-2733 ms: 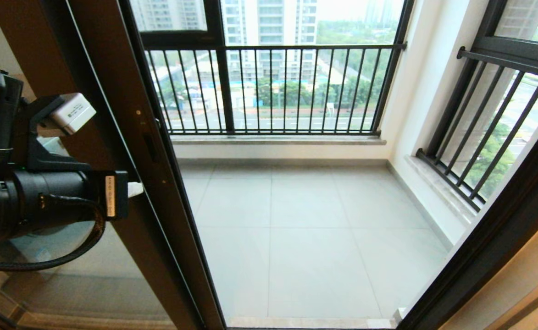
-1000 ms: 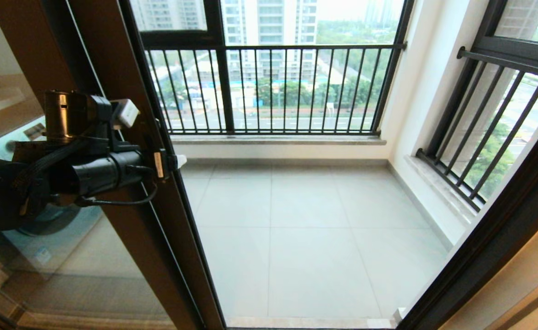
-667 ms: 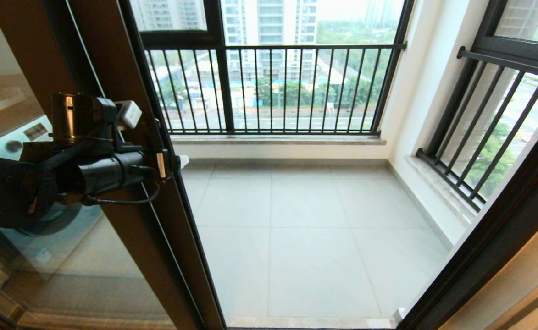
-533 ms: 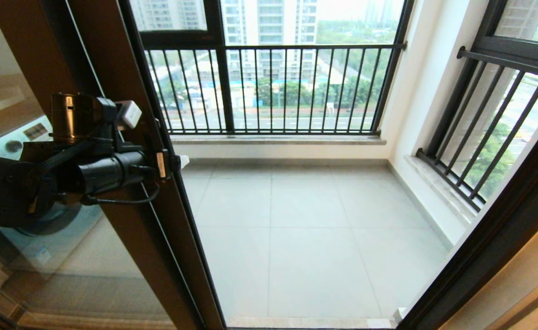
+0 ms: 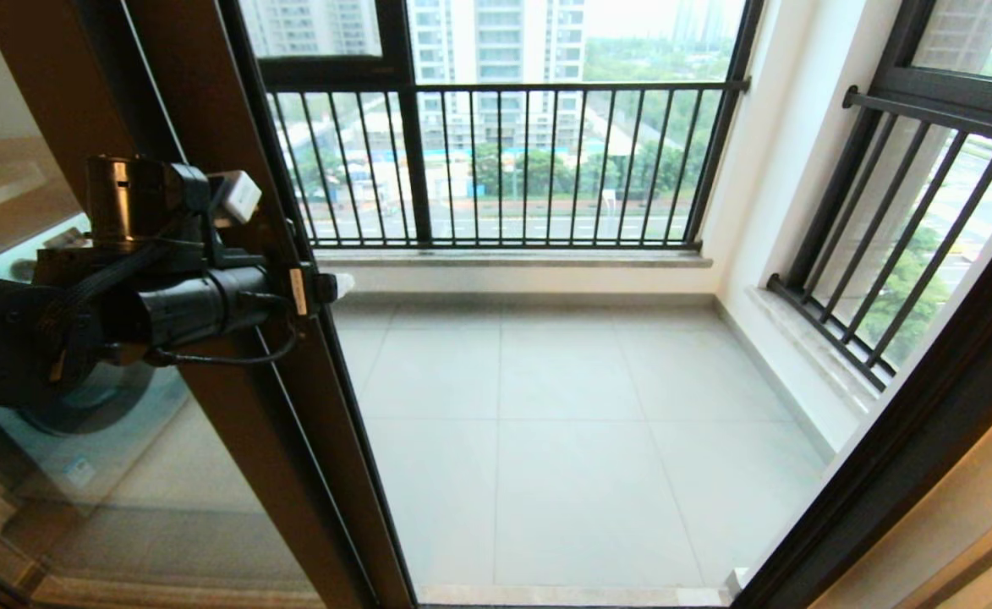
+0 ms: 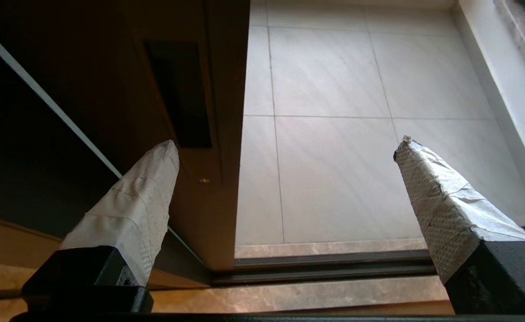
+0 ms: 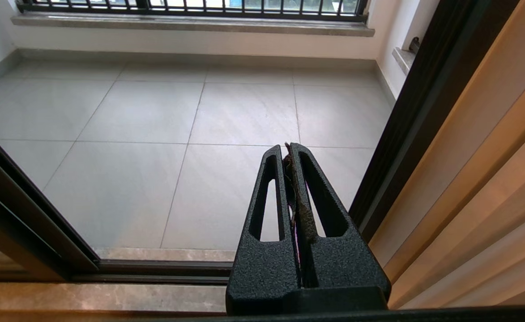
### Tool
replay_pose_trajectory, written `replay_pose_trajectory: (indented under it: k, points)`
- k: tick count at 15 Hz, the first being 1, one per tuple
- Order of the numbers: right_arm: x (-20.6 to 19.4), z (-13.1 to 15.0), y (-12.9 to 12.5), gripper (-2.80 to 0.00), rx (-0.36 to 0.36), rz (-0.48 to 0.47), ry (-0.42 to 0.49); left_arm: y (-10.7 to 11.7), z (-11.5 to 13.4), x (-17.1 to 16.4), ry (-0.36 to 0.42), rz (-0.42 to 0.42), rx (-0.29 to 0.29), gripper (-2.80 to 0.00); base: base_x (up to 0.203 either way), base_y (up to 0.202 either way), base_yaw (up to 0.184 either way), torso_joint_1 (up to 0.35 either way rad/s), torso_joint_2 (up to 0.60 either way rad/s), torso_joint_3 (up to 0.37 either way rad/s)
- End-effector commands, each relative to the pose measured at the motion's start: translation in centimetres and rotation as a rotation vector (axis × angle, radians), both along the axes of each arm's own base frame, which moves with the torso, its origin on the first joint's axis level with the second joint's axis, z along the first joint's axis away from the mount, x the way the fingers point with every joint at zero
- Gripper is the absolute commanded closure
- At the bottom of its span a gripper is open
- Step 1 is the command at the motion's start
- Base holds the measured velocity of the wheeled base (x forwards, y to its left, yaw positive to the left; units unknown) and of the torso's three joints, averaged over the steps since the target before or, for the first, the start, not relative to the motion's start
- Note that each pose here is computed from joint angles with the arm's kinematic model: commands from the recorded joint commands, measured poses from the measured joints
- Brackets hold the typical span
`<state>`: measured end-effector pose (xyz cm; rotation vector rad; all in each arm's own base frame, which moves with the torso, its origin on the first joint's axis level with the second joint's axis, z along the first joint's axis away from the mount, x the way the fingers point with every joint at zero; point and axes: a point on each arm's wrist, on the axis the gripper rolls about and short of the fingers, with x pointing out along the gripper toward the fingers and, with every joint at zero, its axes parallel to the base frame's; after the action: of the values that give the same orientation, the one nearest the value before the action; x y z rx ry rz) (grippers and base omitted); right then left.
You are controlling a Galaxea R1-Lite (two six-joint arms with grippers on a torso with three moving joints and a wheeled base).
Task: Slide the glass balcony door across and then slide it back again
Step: Close the slid door
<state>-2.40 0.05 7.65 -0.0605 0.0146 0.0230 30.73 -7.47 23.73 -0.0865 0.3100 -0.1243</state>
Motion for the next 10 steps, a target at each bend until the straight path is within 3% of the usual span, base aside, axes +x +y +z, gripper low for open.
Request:
replay_pose_trajectory:
  k: [1,10]
  points:
    - [0.0,0.0,0.0,0.0,-0.001,0.001,0.001,-0.12,-0.08,0.49,-0.001,0.001,-0.001,-2.8,0.0,0.0,0.0,0.0,0.0,0.0]
    - [0.0,0.0,0.0,0.0,-0.001,0.0,0.0,-0.32,0.07,0.43,0.0,-0.026,-0.01,-2.8,0.0,0.0,0.0,0.0,0.0,0.0]
